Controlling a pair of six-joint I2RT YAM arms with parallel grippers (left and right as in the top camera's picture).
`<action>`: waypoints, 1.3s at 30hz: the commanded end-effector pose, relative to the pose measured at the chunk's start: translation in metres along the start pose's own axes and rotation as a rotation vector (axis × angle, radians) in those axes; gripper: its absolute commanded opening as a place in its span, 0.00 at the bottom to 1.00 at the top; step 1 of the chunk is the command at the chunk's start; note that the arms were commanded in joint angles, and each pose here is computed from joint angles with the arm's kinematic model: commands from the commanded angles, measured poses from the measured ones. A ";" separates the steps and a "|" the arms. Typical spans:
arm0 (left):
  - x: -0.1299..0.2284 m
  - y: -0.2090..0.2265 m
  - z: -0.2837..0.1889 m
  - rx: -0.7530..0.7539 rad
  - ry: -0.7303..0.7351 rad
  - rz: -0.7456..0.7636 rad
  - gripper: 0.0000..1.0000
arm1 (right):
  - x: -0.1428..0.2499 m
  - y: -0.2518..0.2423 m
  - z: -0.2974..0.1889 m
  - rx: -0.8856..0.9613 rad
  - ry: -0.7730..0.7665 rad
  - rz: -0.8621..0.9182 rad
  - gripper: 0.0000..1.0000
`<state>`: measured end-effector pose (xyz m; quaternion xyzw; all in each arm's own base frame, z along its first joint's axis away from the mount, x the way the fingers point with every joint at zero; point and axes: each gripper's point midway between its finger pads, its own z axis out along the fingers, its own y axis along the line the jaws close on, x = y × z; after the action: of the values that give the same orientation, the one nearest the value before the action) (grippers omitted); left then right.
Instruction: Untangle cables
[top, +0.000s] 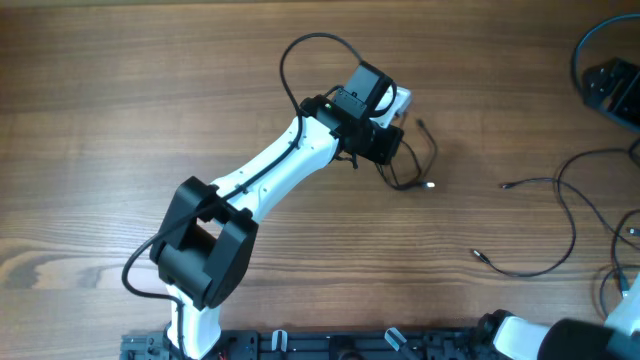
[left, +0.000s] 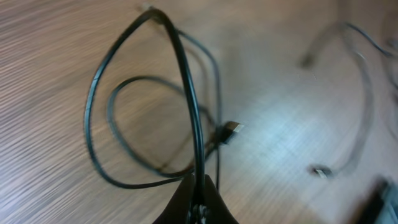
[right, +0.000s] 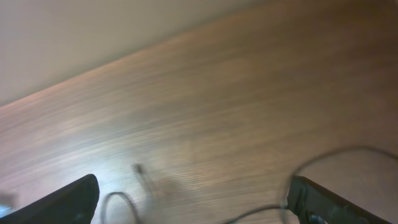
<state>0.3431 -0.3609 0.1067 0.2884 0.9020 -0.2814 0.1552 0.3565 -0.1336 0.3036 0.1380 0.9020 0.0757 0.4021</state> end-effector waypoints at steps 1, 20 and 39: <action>-0.016 -0.053 -0.047 0.178 -0.094 0.322 0.04 | 0.002 0.047 -0.018 -0.238 -0.032 -0.158 1.00; -0.080 -0.132 -0.217 0.081 -0.625 0.810 0.04 | 0.039 0.169 -0.070 -0.907 -0.093 -0.445 1.00; -0.054 -0.176 -0.238 0.322 -0.640 0.900 0.04 | 0.052 0.227 -0.080 -1.082 -0.215 -0.768 0.83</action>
<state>0.2793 -0.3599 0.3754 0.5402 0.5882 -0.3562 0.4851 0.3085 0.0911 0.3653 -0.3875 0.7037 0.3513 0.4809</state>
